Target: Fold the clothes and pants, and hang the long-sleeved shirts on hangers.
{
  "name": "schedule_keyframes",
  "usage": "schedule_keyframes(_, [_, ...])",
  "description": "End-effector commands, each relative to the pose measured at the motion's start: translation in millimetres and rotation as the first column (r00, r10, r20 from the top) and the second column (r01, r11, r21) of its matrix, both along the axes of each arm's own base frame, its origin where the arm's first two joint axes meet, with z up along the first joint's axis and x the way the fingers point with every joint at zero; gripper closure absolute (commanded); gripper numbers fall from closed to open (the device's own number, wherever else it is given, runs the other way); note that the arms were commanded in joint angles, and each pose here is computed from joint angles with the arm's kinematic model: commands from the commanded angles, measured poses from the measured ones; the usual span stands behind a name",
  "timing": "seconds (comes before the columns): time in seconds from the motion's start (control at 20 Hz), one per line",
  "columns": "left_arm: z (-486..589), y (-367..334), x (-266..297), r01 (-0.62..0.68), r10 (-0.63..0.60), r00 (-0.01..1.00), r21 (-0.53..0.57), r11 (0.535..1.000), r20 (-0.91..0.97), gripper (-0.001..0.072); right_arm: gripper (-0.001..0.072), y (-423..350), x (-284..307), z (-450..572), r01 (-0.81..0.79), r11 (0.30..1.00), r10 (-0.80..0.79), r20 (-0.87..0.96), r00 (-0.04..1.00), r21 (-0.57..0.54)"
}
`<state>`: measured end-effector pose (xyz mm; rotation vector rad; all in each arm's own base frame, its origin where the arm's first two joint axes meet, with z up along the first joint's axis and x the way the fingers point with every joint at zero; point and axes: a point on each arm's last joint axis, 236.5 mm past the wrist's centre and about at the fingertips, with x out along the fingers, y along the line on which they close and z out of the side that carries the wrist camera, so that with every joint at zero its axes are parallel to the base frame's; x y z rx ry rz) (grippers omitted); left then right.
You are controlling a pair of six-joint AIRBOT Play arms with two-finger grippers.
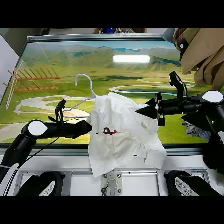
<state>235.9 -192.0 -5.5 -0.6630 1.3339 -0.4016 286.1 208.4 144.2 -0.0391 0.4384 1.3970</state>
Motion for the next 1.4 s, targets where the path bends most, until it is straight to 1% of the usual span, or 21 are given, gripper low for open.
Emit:
schedule_keyframes(0.0, [-19, -10, 1, 0.022, -0.021, 0.999, 0.021, 1.0, -0.046, 0.0486, 0.0699, 0, 0, 1, 0.001, 1.0, -0.001, 0.001, 1.0, 0.001])
schedule_keyframes(0.05, [-20, -11, 7, 0.019, -0.018, 0.999, 0.023, 1.0, -0.042, 0.0697, 0.0699, 0, -1, 2, 0.001, 1.0, -0.001, 0.002, 1.0, 0.001])
schedule_keyframes(0.15, [-15, -8, 19, 0.013, -0.012, 1.0, 0.036, 0.999, -0.023, 0.0691, 0.07, 0, -2, 4, 0.008, 1.0, -0.008, -0.003, 1.0, 0.002])
schedule_keyframes(0.25, [-5, 12, 31, -0.002, 0.001, 1.0, 0.08, 0.997, 0.014, 0.0692, 0.07, -3, 3, 10, 0.057, 0.998, -0.057, -0.021, 0.998, 0.002])
schedule_keyframes(0.4, [11, 60, 42, -0.088, 0.079, 0.995, 0.148, 0.985, 0.065, 0.0692, 0.0701, -14, 7, 23, 0.127, 0.992, -0.127, -0.007, 0.992, 0.006])
schedule_keyframes(0.5, [17, 83, 44, -0.152, 0.143, 0.987, 0.15, 0.977, 0.07, 0.0692, 0.0701, -19, 6, 32, 0.161, 0.987, -0.161, -0.013, 0.987, 0.014])
schedule_keyframes(0.55, [19, 88, 44, -0.165, 0.156, 0.985, 0.15, 0.975, 0.068, 0.0692, 0.0701, -20, 4, 36, 0.167, 0.986, -0.167, -0.009, 0.986, 0.016])
schedule_keyframes(0.7, [20, 85, 42, -0.157, 0.148, 0.987, 0.143, 0.977, 0.067, 0.0692, 0.0701, -17, -2, 48, 0.169, 0.985, -0.169, 0.004, 0.986, 0.04])
schedule_keyframes(0.85, [22, 72, 42, -0.117, 0.105, 0.99, 0.144, 0.983, 0.088, 0.0692, 0.0701, -11, -5, 74, 0.168, 0.976, -0.171, 0.011, 0.985, 0.136])
schedule_keyframes(1.05, [24, 70, 47, -0.125, 0.109, 0.987, 0.142, 0.982, 0.115, 0.0692, 0.0701, -8, -7, 97, 0.161, 0.961, -0.168, 0.012, 0.986, 0.224])
schedule_keyframes(1.35, [25, 69, 46, -0.123, 0.108, 0.988, 0.139, 0.983, 0.112, 0.0692, 0.0701, -7, -10, 93, 0.165, 0.965, -0.165, -0.019, 0.986, 0.205])
